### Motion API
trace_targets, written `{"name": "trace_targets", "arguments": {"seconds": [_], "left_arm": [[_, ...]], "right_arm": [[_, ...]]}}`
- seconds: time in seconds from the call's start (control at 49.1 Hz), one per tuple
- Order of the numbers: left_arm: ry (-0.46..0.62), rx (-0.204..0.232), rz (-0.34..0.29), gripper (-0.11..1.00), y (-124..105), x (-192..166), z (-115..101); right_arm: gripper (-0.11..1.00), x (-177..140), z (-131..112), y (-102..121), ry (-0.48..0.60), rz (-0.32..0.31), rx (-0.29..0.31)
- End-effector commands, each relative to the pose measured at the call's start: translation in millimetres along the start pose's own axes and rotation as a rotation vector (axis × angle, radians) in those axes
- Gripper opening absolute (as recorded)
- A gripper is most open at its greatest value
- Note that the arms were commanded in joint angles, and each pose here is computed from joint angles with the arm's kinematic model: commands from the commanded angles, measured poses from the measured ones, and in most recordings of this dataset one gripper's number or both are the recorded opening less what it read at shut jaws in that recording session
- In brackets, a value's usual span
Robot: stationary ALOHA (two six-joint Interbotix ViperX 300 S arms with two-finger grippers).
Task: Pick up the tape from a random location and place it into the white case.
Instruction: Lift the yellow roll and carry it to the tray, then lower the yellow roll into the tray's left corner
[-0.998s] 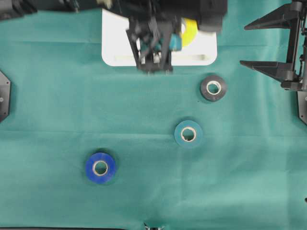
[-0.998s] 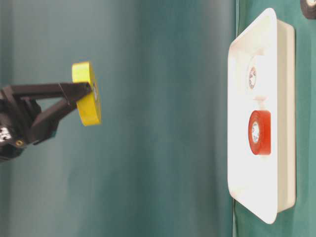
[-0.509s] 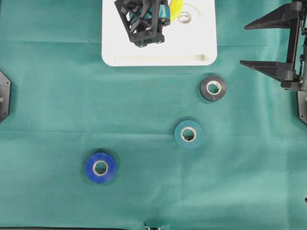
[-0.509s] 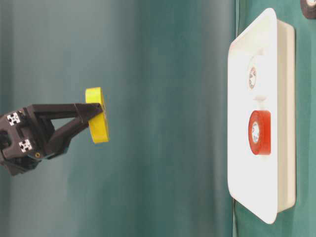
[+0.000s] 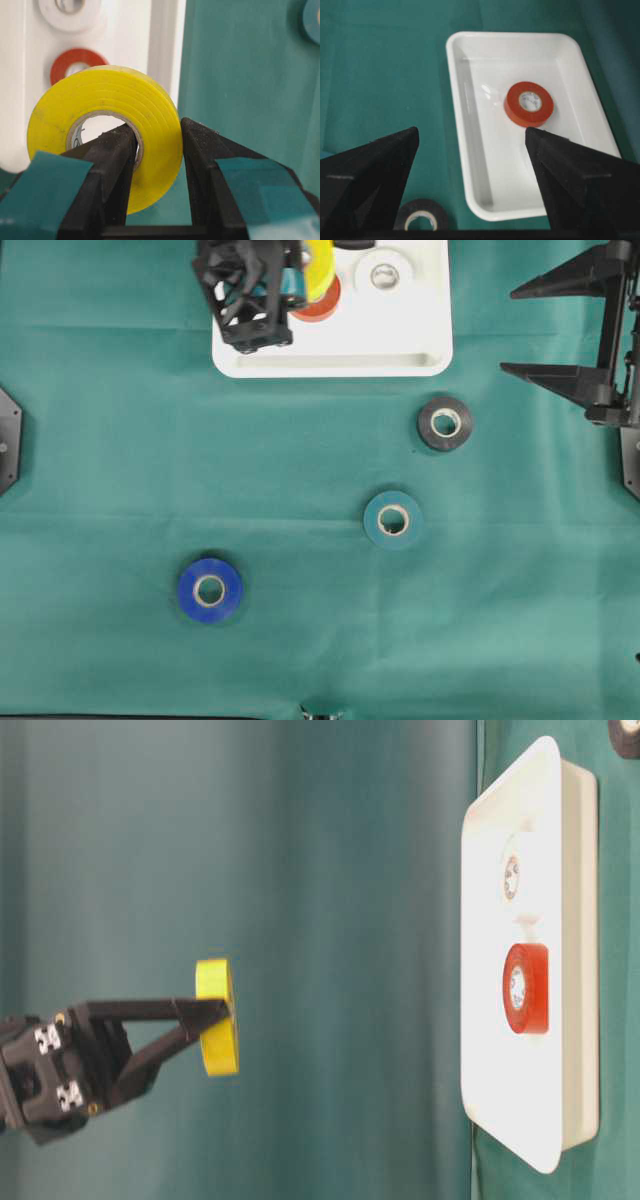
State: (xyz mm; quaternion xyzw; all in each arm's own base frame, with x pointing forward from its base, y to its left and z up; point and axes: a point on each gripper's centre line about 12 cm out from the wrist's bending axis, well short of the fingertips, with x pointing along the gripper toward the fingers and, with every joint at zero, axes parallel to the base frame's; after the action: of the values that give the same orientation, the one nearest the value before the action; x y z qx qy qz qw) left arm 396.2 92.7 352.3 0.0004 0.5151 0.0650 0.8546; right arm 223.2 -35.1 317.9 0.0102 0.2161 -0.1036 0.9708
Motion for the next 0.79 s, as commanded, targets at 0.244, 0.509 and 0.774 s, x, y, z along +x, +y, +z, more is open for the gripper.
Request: {"name": "trace_targets", "arguments": {"seconds": [0.244,0.509,0.774], "left_arm": [[-0.076,-0.009,0.012,0.24,1,-20,-7],[-0.077,-0.01,0.014,0.24,3,-20,-7],[-0.078,-0.011,0.016,0.24,3,-9,-8]], "right_arm": [[0.86,-1,5,-2,-0.015,-0.006,0.0],[0.86,0,4,-2,-0.012,-0.007,0.0],[0.86,0,4,-2,-0.011,-0.008,0.0]]}}
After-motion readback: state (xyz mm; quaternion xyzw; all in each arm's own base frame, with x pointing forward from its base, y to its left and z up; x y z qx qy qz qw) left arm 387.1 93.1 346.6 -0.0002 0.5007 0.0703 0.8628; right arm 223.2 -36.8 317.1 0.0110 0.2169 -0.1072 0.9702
